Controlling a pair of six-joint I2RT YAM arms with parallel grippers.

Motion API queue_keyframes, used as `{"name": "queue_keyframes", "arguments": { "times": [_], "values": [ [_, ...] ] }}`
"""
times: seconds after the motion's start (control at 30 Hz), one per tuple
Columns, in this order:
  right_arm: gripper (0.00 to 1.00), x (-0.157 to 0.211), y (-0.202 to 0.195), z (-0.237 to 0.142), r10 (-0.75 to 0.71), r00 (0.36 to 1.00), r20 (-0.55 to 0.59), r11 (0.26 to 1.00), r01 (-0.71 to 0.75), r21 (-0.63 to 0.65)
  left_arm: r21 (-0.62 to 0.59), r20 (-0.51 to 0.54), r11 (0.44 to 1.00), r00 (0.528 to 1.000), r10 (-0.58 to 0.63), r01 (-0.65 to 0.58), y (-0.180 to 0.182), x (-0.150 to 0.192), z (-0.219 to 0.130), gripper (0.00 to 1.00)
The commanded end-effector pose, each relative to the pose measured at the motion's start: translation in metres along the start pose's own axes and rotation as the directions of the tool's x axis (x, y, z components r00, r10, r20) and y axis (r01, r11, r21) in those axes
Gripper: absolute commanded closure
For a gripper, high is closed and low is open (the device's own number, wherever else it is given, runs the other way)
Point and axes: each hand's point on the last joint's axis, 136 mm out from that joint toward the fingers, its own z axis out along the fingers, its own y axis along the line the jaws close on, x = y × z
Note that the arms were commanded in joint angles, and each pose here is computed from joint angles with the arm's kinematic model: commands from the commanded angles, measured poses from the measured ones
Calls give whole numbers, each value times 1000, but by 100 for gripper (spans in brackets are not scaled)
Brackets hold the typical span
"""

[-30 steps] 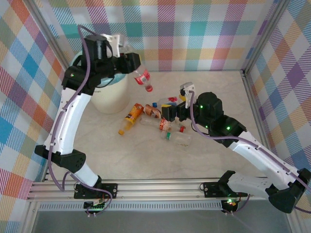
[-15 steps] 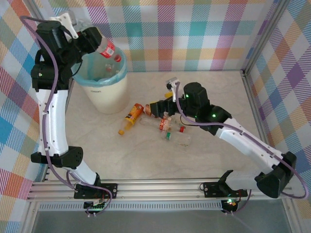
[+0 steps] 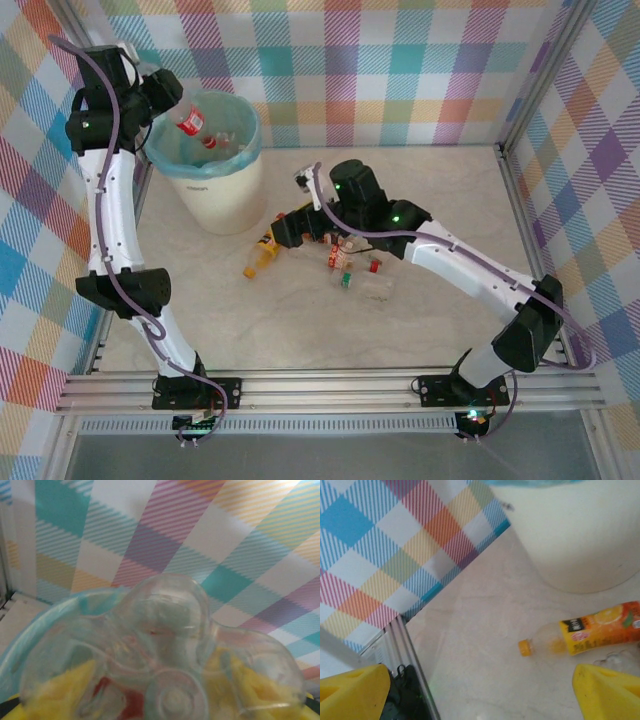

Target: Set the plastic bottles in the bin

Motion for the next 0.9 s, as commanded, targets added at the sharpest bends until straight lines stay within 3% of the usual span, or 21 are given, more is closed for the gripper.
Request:
{"name": "queue_keyframes", "arguments": {
  "times": [0.0, 0.53, 0.87],
  "values": [
    [6, 9, 14, 7, 19, 998, -55, 999, -22, -47, 30, -89, 999, 995, 36, -33, 1, 23, 5, 68],
    [6, 26, 9, 25, 20, 992, -128, 999, -24, -30, 55, -334, 996, 939, 83, -69, 28, 113, 32, 67],
    [6, 33, 4, 34, 37, 987, -159, 999, -41, -19, 52, -404, 994, 909, 105, -92, 41, 146, 43, 65]
  ]
}}
